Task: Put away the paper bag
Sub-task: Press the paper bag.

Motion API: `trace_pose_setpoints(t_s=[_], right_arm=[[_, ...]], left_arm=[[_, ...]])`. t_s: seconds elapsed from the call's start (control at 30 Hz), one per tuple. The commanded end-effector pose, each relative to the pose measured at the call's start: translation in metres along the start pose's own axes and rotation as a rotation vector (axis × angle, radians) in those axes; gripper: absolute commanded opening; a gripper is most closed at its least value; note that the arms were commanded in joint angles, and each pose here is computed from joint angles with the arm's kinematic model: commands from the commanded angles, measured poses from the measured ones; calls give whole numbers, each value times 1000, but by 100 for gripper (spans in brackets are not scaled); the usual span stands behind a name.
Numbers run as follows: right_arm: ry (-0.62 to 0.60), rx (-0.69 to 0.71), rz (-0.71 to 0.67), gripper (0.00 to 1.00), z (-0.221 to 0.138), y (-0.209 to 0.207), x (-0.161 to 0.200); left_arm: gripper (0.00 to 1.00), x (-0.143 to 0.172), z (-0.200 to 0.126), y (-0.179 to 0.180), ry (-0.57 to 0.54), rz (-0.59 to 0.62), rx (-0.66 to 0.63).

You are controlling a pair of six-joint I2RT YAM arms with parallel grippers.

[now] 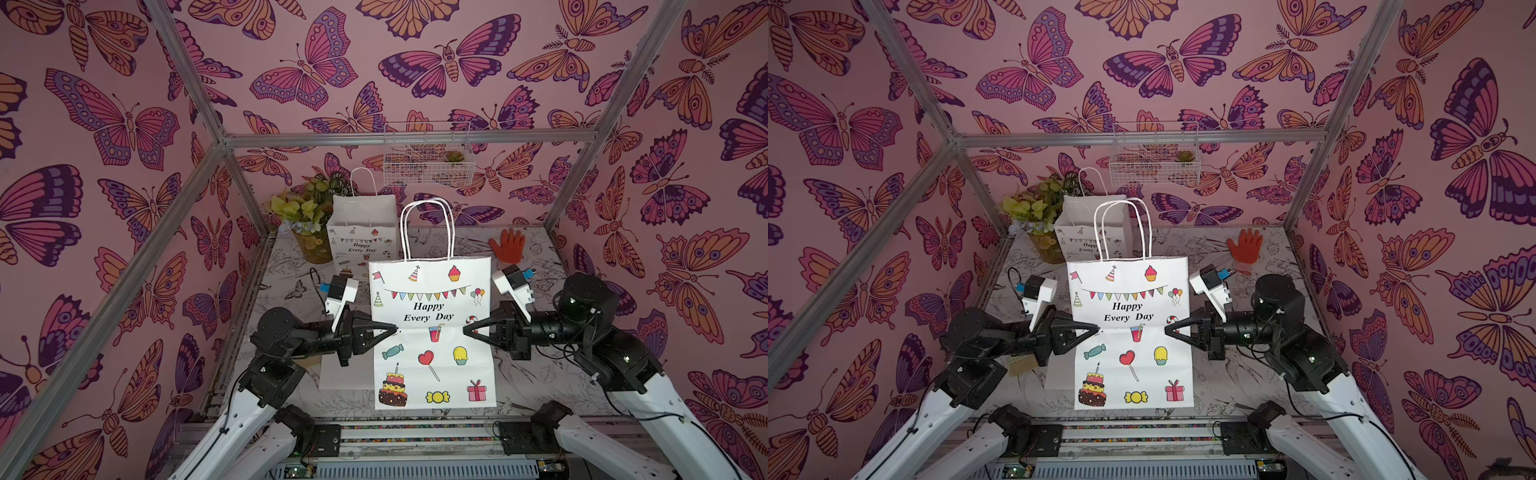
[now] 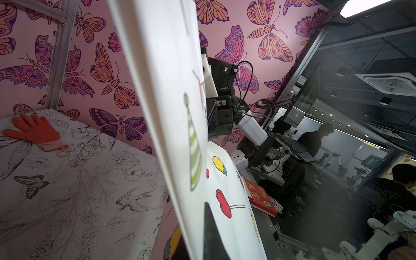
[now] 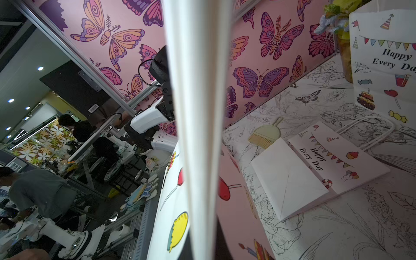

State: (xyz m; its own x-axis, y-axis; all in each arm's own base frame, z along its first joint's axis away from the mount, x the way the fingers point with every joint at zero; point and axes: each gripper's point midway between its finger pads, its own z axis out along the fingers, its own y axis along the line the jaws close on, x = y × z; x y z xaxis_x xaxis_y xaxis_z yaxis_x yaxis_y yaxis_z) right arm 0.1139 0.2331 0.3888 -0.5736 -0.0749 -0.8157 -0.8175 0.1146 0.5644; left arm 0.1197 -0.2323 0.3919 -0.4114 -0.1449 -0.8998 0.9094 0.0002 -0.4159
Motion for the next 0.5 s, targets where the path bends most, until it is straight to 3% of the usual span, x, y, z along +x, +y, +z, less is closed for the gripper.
trace_pose_setpoints(t_s=[0.0, 0.03, 0.07, 0.17, 0.27, 0.47], right_arm=[[-32, 24, -36, 0, -7, 8, -10], [-38, 23, -41, 0, -7, 9, -12], [-44, 21, -48, 0, -8, 11, -14], [-57, 18, -63, 0, -8, 15, -21], [-67, 13, -78, 0, -8, 17, -27], [-73, 7, -95, 0, -7, 19, -35]], left_arm=[[36, -6, -3, -11, -14, 51, 30], [50, -4, -2, -12, -6, 48, 39], [58, -3, -2, -13, 3, 46, 48], [63, 2, -2, -15, 26, 38, 72], [62, 6, -1, -15, 44, 27, 85], [40, 12, 0, -13, 69, 10, 103]])
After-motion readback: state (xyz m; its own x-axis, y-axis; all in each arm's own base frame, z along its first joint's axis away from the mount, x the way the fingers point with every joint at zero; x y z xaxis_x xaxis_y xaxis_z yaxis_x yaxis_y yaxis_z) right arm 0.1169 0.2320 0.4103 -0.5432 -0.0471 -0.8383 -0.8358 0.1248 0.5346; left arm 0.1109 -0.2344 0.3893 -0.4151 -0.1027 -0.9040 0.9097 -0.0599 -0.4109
